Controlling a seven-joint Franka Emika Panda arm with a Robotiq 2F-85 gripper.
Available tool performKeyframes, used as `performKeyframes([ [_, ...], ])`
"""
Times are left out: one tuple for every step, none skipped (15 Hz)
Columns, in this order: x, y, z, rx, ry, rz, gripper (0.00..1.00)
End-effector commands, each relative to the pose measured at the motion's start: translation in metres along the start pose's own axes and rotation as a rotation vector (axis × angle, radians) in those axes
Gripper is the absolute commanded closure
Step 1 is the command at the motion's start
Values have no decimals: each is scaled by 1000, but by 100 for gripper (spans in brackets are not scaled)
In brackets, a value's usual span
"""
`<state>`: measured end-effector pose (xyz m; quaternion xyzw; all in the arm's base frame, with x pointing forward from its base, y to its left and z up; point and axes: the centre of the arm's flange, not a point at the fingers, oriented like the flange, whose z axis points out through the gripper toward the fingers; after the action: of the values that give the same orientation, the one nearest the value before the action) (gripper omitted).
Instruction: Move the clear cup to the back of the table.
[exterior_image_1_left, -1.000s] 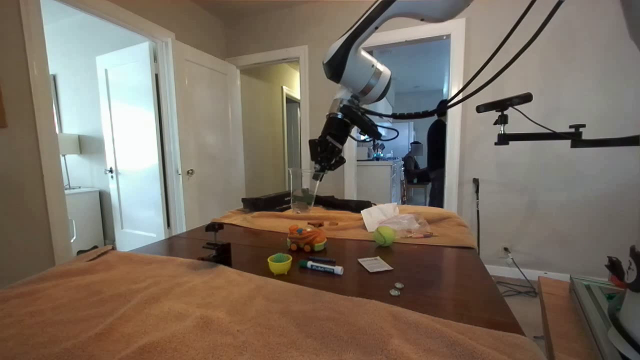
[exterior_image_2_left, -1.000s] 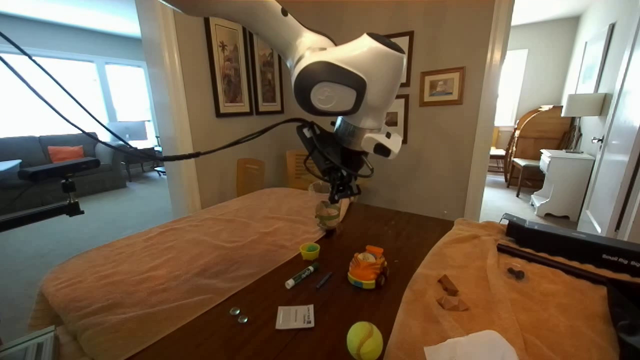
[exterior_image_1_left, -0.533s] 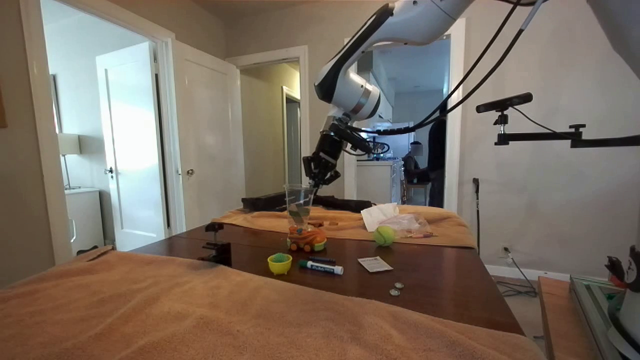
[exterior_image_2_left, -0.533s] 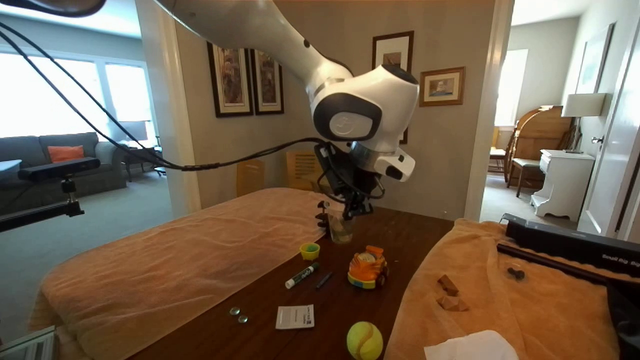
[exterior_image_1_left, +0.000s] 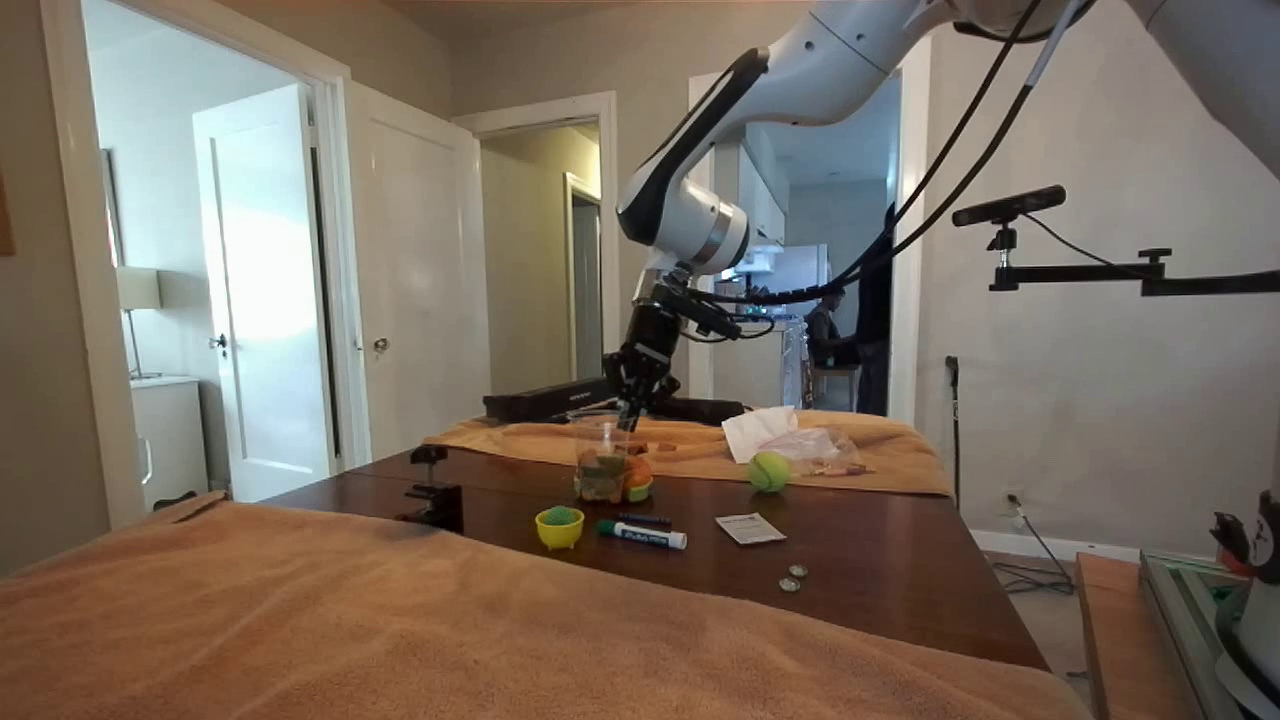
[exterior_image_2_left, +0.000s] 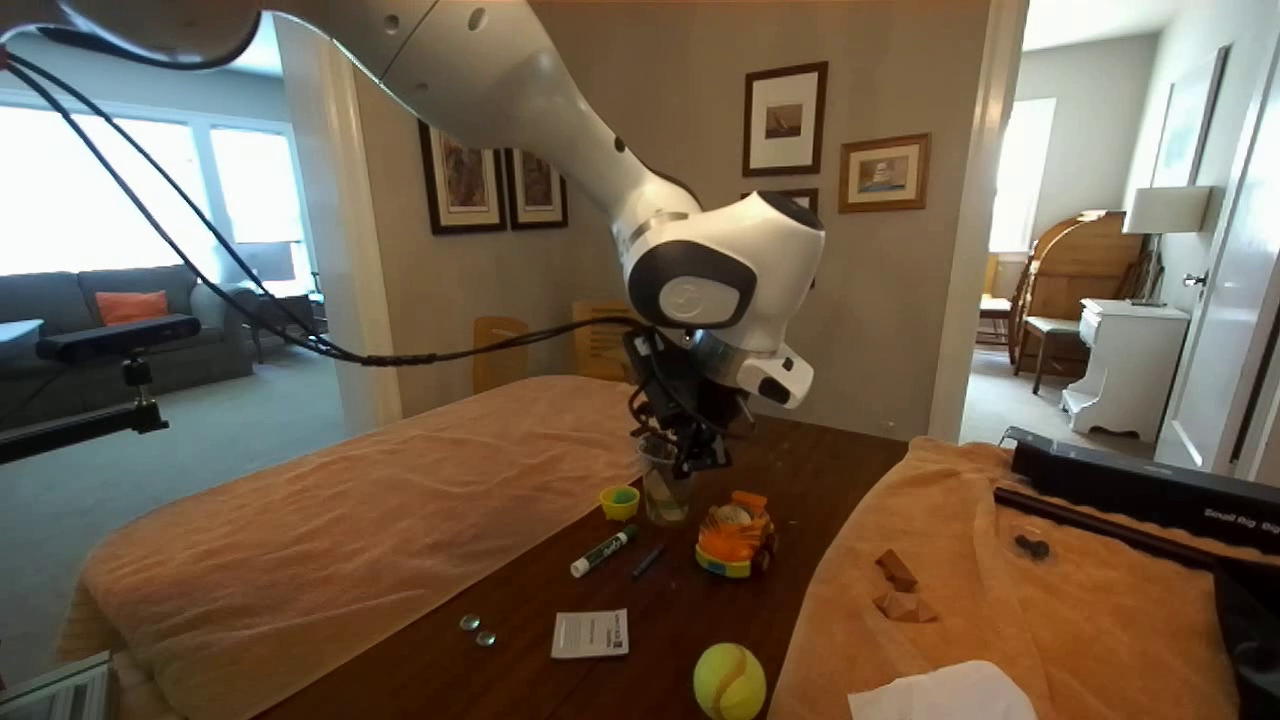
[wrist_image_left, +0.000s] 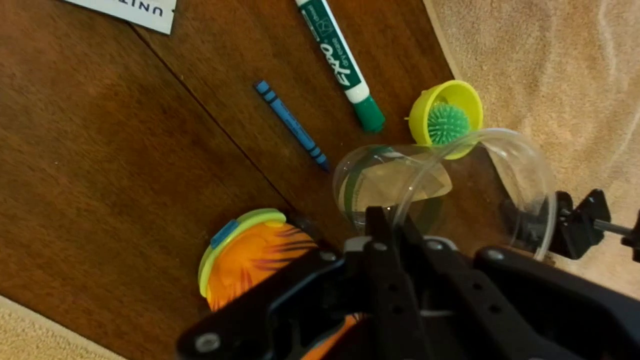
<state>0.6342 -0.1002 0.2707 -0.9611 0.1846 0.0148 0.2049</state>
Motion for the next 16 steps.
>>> performKeyframes([
  [7,-2,14,-39,-27,-20,98],
  [7,-1,17,-42,-33,-25,98],
  [7,-1,19,-45,-34,-31,98],
  [7,-1,21,-47,-37,-35,98],
  [7,-1,23,-46,-40,-43,98],
  [6,-2,24,-48,-42,-51,98],
  [6,-4,25,-48,-44,-53,98],
  [5,-6,25,-47,-44,-57,98],
  [5,-8,26,-47,-43,-61,98],
  [4,-11,26,-46,-42,-66,98],
  [4,-13,26,-45,-43,-70,98],
  [5,-15,25,-44,-42,-73,98],
  [7,-17,24,-45,-40,-77,98],
  [8,-18,24,-45,-37,-80,98],
  [11,-19,23,-45,-36,-81,98],
  [12,-20,22,-45,-35,-83,98],
])
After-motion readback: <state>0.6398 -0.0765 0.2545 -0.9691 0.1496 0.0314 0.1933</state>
